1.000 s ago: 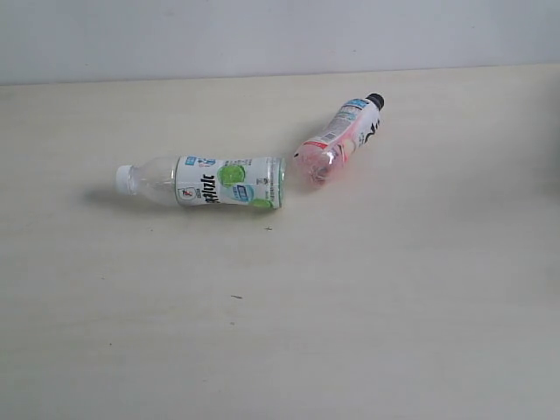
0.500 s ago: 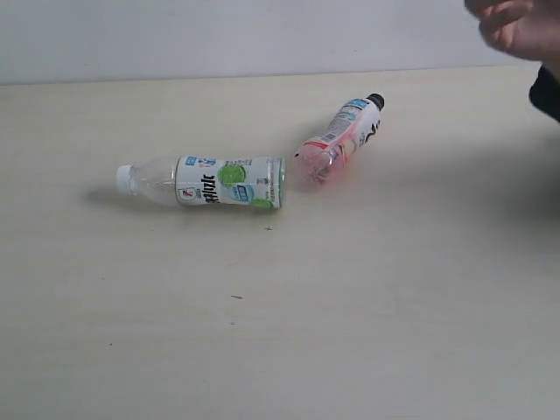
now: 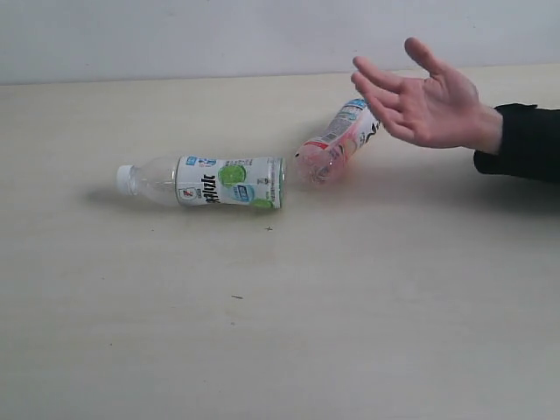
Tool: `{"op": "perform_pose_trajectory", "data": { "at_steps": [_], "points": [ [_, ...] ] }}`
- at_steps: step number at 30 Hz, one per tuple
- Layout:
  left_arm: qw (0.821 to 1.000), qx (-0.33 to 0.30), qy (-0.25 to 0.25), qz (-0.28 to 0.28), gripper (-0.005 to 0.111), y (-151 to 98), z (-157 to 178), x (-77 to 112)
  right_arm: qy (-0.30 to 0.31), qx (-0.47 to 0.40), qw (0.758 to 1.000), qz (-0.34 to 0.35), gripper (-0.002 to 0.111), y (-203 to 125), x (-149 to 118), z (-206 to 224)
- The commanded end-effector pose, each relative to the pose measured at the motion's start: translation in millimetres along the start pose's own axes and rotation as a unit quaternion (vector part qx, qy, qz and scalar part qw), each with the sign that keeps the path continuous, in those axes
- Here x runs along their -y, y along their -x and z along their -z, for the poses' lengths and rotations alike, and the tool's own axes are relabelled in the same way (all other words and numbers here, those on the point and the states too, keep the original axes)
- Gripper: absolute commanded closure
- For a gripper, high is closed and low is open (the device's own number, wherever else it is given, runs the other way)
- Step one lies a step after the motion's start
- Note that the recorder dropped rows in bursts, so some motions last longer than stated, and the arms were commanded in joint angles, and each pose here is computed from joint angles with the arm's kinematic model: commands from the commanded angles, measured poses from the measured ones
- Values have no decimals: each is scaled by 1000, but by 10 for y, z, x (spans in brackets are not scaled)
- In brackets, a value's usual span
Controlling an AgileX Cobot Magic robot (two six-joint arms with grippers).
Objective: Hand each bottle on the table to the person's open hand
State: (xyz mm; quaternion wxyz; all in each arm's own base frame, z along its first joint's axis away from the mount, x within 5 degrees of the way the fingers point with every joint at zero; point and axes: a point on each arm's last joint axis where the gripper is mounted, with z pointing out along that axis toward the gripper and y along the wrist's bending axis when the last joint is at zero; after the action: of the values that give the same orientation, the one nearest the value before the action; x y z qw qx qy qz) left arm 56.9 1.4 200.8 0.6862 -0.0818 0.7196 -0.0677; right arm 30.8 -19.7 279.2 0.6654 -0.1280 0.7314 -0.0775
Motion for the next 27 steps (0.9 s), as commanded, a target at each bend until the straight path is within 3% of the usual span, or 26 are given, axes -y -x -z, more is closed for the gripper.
{"op": "perform_pose_trajectory", "data": {
  "at_steps": [1, 4, 9, 12, 16, 20, 21, 23, 24, 27],
  "points": [
    [1000, 6, 0, -1, 107, 10, 5, 1, -31, -18, 999, 22, 108, -9, 84, 11],
    [1000, 6, 0, -1, 107, 10, 5, 1, -8, -53, 998, 44, 108, 10, 53, -103],
    [1000, 6, 0, -1, 107, 10, 5, 1, 41, -175, 978, 109, 108, 326, -76, -500],
    [1000, 6, 0, -1, 107, 10, 5, 1, 59, -278, 942, 179, 108, 483, -240, -822],
    [1000, 6, 0, -1, 107, 10, 5, 1, 112, -391, 871, 274, 108, 577, -555, -1284],
    [1000, 6, 0, -1, 107, 10, 5, 1, 194, -423, 817, 342, 108, 648, -886, -1682],
    [1000, 6, 0, -1, 107, 10, 5, 1, 206, -415, 813, 353, 108, 649, -957, -1774],
    [1000, 6, 0, -1, 107, 10, 5, 1, 216, -345, 842, 352, 108, 745, -1149, -2051],
    [1000, 6, 0, -1, 107, 10, 5, 1, 227, -313, 869, 309, 108, 787, -1277, -2166],
    [1000, 6, 0, -1, 107, 10, 5, 1, 253, -275, 880, 294, 99, 717, -1488, -2350]
  ]
}}
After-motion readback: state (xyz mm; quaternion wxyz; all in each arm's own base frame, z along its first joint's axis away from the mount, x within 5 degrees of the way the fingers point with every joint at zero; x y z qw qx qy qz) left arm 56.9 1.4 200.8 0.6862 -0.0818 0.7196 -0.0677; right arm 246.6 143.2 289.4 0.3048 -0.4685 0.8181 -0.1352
